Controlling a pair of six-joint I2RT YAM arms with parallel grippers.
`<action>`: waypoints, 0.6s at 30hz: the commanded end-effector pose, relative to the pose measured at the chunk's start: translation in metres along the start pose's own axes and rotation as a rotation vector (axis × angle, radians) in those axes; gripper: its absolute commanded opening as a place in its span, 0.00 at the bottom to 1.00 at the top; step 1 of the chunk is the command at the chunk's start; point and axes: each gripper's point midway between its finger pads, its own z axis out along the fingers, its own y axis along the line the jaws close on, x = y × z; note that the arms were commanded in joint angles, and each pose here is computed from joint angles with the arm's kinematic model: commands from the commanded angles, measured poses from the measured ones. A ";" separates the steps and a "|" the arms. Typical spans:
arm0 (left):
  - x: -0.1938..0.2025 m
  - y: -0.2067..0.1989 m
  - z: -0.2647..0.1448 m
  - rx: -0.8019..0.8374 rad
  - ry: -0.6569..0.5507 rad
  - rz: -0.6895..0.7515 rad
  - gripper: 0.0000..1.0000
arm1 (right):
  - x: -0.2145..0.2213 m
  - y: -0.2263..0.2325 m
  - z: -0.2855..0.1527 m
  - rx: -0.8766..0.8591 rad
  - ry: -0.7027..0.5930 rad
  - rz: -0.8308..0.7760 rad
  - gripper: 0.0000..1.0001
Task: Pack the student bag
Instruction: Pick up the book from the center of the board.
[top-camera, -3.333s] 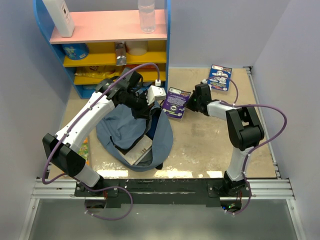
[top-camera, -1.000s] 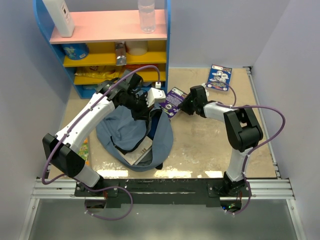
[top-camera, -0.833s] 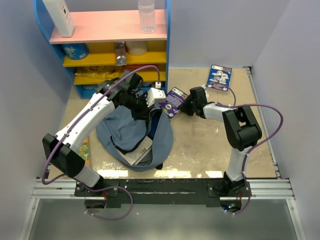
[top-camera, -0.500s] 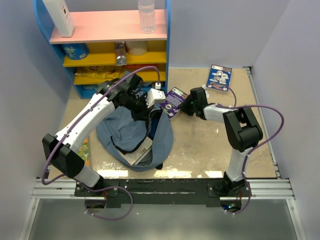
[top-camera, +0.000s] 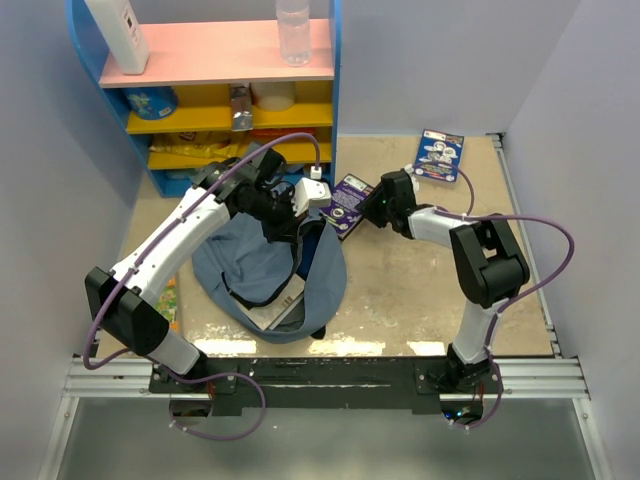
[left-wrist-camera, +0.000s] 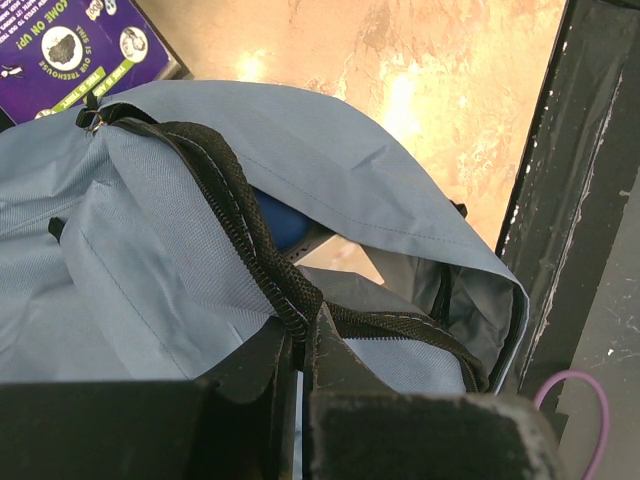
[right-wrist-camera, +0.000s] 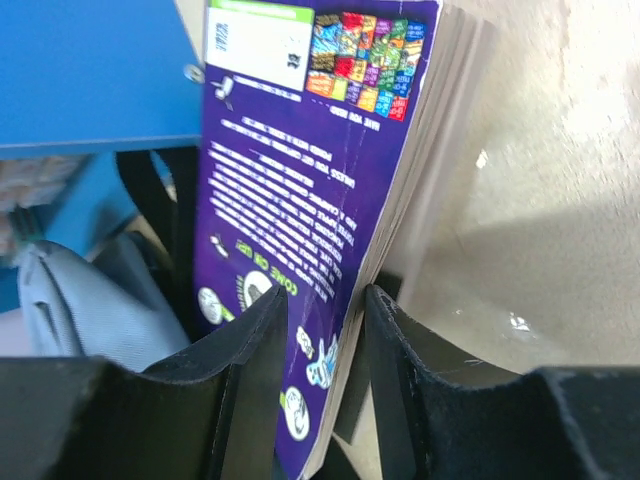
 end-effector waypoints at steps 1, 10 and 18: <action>-0.010 -0.004 -0.007 -0.005 -0.043 0.036 0.00 | -0.038 0.066 -0.018 -0.181 -0.127 -0.003 0.40; -0.009 -0.004 -0.010 -0.014 -0.039 0.042 0.00 | -0.023 0.051 0.010 -0.140 -0.094 0.039 0.40; -0.009 -0.004 -0.011 -0.015 -0.038 0.041 0.00 | -0.006 0.030 0.025 -0.017 -0.064 0.068 0.37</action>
